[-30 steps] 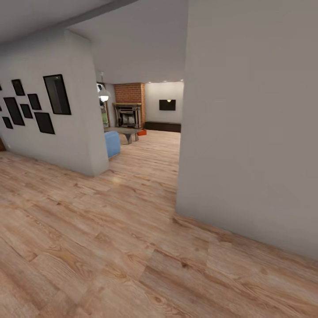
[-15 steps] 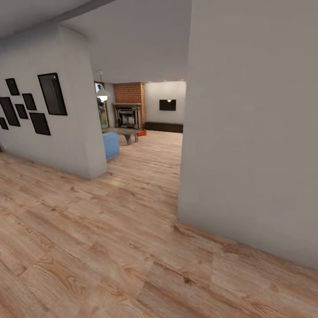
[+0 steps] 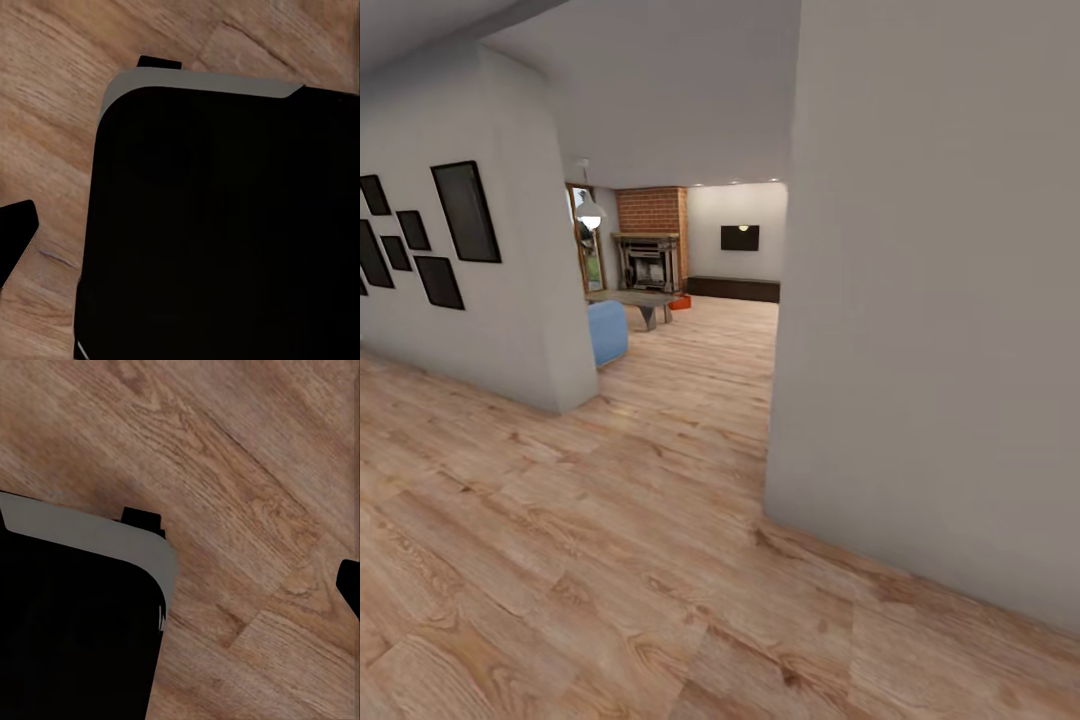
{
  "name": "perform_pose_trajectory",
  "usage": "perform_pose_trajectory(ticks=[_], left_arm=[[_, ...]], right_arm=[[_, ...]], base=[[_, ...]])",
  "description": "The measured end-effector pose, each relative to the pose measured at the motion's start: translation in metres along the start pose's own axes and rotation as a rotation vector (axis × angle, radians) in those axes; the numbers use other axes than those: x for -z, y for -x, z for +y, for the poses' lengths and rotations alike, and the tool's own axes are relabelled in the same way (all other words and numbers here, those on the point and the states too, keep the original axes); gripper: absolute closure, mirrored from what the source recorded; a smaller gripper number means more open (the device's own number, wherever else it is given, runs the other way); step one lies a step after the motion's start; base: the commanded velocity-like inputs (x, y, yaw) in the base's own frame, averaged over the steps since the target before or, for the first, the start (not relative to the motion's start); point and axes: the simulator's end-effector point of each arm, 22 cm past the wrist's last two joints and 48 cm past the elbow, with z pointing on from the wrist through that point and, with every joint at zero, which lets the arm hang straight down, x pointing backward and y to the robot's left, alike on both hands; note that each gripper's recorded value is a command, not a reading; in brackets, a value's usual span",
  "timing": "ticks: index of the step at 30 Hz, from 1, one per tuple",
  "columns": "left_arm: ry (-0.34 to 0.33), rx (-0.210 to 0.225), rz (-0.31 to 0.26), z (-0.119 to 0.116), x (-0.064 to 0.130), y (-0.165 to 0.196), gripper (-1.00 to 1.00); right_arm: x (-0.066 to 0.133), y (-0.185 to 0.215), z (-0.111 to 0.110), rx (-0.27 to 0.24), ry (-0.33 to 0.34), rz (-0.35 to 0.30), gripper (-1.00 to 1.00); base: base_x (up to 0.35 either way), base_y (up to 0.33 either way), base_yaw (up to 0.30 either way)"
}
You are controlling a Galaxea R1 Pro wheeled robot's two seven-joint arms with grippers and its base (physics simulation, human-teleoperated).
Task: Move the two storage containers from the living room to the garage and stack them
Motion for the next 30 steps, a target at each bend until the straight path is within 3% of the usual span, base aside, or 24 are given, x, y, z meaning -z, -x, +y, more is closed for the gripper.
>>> perform_pose_trajectory(ticks=[14, 30], left_arm=[[0.0, 0.0, 0.003, 0.0, 0.0, -0.0009, -1.0], [0.0, -0.001, 0.006, -0.0001, 0.0001, -0.0021, -1.0]], right_arm=[[-0.0003, 0.004, -0.001, 0.006, -0.005, -0.012, -1.0], [-0.0002, 0.0041, -0.0023, -0.007, -0.012, -0.013, -1.0]], base=[[0.324, 0.0, 0.011], [0.324, 0.0, 0.25]])
